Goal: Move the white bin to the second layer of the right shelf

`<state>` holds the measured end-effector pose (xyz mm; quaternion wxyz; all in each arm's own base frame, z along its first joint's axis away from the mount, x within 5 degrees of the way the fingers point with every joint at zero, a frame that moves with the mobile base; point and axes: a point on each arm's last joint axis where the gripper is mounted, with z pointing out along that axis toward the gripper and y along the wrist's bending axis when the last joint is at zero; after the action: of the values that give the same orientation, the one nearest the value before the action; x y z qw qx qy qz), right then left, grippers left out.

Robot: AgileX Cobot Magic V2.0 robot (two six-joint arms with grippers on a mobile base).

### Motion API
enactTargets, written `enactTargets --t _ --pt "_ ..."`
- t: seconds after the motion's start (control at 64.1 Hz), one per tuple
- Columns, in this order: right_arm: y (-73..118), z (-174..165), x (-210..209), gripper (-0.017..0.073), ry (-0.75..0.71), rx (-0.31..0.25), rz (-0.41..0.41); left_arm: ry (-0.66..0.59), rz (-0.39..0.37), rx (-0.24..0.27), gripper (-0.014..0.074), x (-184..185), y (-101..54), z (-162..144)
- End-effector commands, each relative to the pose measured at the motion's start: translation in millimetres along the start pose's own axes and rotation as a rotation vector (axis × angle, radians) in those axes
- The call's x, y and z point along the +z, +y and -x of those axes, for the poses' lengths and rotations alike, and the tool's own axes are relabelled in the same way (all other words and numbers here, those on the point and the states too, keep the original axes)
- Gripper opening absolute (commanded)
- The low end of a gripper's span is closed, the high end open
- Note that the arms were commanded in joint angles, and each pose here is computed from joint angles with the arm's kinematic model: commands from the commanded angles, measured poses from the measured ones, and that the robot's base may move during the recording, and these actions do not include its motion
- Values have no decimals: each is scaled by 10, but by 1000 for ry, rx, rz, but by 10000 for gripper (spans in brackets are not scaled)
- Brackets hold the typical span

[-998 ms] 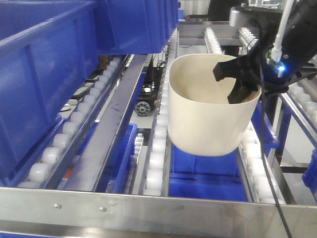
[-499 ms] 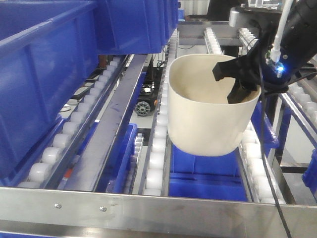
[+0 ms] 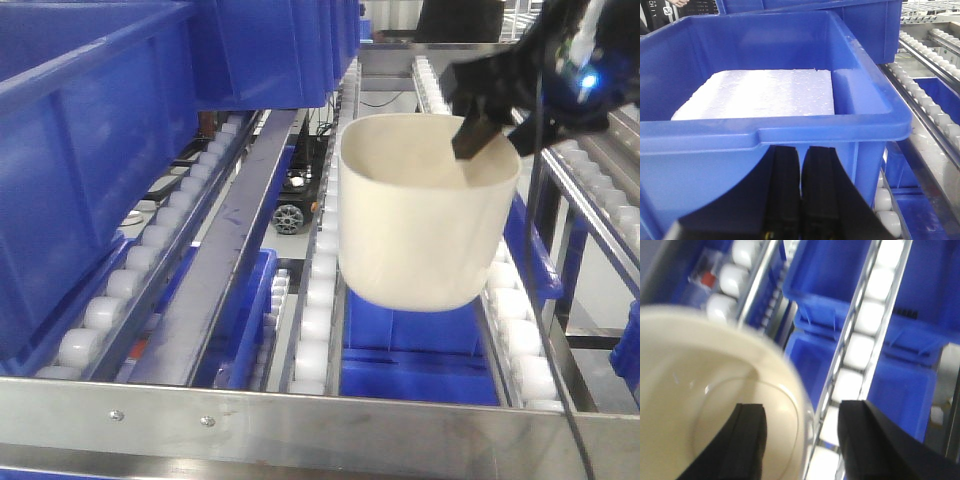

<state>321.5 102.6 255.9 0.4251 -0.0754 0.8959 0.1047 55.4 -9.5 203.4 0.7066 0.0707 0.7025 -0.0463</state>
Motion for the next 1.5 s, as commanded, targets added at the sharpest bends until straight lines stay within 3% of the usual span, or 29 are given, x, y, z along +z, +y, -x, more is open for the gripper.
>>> enactTargets --t 0.0,0.296,0.39,0.514,0.561,0.842,1.232,1.481 --pt "18 273 -245 435 -159 -3 12 -61 8 -9 85 2 4 -40" --pt "40 358 -614 417 -228 -5 24 -61 8 -9 85 2 4 -40" --pt "43 365 -841 298 -306 -5 32 -61 8 -9 85 2 4 -40" --pt "33 290 -1158 36 -422 -5 43 -61 8 -9 85 2 4 -40" --pt "25 231 -1242 66 -453 -5 45 -61 8 -9 85 2 4 -40" --pt "-41 -199 -1769 52 -585 -3 53 -61 8 -9 85 2 4 -40" --pt "-397 -807 -2150 52 -713 72 -160 -61 8 -9 85 2 4 -40" --pt "-402 -935 -2224 52 -733 76 -178 -61 8 -9 85 2 4 -40"
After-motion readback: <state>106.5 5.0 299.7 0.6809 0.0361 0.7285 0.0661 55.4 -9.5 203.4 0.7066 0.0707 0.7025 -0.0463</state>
